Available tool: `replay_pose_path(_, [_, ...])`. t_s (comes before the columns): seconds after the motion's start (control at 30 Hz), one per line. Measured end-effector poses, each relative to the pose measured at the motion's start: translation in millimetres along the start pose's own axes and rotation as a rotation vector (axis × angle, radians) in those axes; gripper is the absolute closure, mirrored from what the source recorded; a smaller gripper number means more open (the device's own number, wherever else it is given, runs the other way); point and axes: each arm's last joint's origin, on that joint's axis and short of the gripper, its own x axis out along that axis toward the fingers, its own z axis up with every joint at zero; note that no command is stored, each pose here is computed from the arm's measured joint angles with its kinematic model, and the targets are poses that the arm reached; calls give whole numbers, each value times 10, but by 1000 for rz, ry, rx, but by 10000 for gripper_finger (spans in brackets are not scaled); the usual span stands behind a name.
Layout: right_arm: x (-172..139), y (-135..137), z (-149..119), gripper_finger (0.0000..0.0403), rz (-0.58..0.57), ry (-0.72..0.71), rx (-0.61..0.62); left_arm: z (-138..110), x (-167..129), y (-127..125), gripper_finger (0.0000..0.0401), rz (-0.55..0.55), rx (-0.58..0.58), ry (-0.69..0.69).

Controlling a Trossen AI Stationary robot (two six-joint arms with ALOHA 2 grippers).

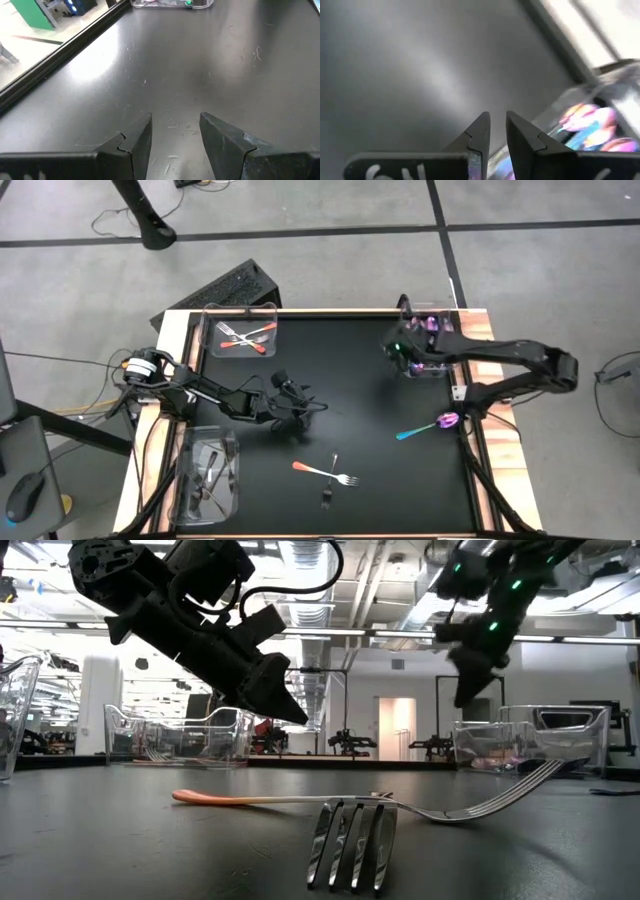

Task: Sort silverware by color (type)
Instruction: Put the violet spoon into the top right transparent bin

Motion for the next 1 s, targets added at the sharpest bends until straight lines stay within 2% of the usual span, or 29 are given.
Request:
replay_pose_path(0.1, [-190,232,-132,321,152,40,-96,3,-1,-1,246,-1,-4,-3])
replay_pose_path(0.2, [-325,479,-309,321,251,133,-150,14,-6,-12,246,-6,-11,-14])
replay_pose_path(0.47, [-696,1003,-788,321,367,241,-365,52,-8,-20,246,-14,-31,-47])
replay_pose_path(0.67, [-746,1183,-1083,320,328,321,-405,60,-8,-21,246,-16,-36,-55])
replay_pose_path(0.8, [-625,1190,-1286,320,250,402,-372,73,-9,-23,246,-17,-30,-66])
replay_pose_path(1.0, [-505,1169,-1495,320,213,454,-378,146,-17,-32,246,-27,-43,-131])
